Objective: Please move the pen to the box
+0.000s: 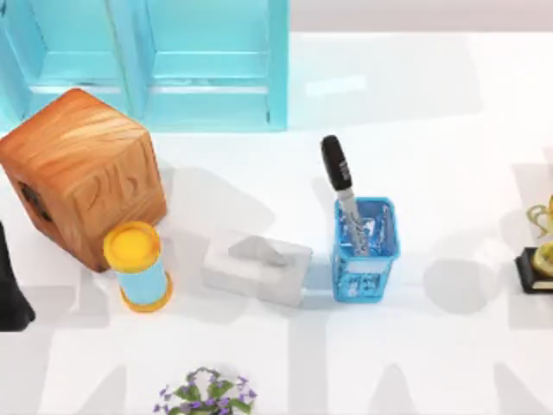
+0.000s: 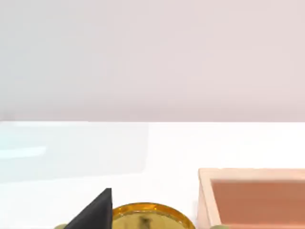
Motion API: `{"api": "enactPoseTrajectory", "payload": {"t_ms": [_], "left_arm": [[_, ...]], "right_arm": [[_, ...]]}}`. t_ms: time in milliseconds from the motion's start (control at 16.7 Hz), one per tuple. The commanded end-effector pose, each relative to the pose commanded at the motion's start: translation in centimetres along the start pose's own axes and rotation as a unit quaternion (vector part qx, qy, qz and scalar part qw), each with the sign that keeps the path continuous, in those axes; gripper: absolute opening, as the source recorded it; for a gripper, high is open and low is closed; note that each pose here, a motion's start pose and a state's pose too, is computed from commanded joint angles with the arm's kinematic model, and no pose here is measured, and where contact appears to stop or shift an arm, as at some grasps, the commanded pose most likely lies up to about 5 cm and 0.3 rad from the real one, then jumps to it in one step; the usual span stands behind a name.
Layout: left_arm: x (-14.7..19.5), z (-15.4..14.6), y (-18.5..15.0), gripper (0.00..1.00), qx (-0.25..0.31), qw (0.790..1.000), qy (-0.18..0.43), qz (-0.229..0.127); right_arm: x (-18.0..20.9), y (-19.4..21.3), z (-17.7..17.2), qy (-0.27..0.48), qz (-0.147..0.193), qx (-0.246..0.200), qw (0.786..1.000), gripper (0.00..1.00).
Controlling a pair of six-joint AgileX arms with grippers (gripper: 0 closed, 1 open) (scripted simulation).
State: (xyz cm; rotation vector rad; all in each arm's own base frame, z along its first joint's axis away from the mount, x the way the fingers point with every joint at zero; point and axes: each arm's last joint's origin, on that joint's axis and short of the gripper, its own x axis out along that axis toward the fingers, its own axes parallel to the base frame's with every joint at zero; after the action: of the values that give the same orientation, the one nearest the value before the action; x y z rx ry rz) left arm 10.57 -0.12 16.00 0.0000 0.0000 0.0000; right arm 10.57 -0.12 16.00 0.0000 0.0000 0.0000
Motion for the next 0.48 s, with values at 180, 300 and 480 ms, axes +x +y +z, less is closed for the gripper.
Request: {"api": "enactPoseTrajectory", "payload": {"t_ms": [180, 300, 480], "left_arm": [[0.0, 0.0, 0.0, 1.0, 0.0, 1.0, 0.0, 0.0], [0.0, 0.0, 0.0, 1.0, 0.0, 1.0, 0.0, 0.0], [0.0, 0.0, 0.0, 1.0, 0.0, 1.0, 0.0, 0.0]], "right_arm": [[0.1, 0.1, 0.0, 0.005, 0.011, -0.002, 1.0, 1.0], [0.3, 0.8, 0.0, 0.024, 0.055, -0.011, 0.998, 1.0], [1.0, 2.3, 0.1, 0.073, 0.155, -0.029, 0.985, 1.0]]}}
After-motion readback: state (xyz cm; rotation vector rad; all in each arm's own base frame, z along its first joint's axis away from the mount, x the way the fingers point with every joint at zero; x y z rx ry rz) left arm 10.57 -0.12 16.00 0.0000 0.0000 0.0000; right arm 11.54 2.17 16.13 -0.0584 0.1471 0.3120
